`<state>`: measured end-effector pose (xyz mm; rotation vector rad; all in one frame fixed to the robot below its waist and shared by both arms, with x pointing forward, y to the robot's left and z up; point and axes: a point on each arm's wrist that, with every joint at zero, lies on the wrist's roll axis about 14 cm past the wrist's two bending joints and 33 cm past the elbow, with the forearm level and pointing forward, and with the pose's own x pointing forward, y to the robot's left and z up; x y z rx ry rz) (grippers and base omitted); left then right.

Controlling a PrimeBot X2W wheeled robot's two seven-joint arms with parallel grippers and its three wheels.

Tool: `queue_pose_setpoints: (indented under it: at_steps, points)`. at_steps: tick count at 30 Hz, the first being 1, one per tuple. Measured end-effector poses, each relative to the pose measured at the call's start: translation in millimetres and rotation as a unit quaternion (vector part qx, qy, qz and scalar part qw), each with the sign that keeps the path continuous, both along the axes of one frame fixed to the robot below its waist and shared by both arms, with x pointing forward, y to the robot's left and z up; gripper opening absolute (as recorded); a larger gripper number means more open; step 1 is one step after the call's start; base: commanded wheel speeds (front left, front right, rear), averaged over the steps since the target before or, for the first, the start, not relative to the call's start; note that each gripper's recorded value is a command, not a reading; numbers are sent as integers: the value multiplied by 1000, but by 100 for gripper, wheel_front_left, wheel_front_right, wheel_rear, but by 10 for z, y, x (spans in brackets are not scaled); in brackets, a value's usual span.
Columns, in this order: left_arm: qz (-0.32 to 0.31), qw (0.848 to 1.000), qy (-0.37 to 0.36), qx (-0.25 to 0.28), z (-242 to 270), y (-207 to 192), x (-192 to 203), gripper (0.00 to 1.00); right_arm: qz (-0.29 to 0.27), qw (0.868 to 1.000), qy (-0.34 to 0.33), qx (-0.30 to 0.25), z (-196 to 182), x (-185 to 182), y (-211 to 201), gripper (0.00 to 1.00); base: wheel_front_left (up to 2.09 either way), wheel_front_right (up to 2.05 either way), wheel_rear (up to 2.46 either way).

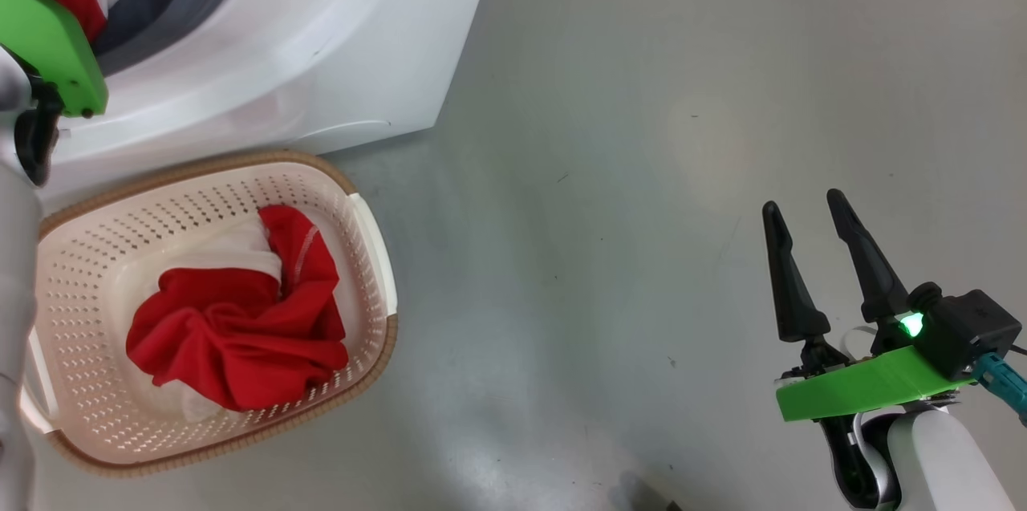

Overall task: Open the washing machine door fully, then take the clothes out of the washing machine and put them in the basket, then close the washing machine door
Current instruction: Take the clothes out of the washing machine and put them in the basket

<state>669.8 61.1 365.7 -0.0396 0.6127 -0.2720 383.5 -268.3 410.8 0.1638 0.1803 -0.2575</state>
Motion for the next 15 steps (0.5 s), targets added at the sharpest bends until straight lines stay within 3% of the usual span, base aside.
queue_pose_setpoints:
  at_steps: [7,15]
  points:
    - [-3,1000,-14,3,21,41,16,0,3,1000,1,6,-31,28,30,100,0,0,0]
    - [2,996,-84,2,242,137,127,0,12,1000,1,13,-65,81,94,100,0,0,0]
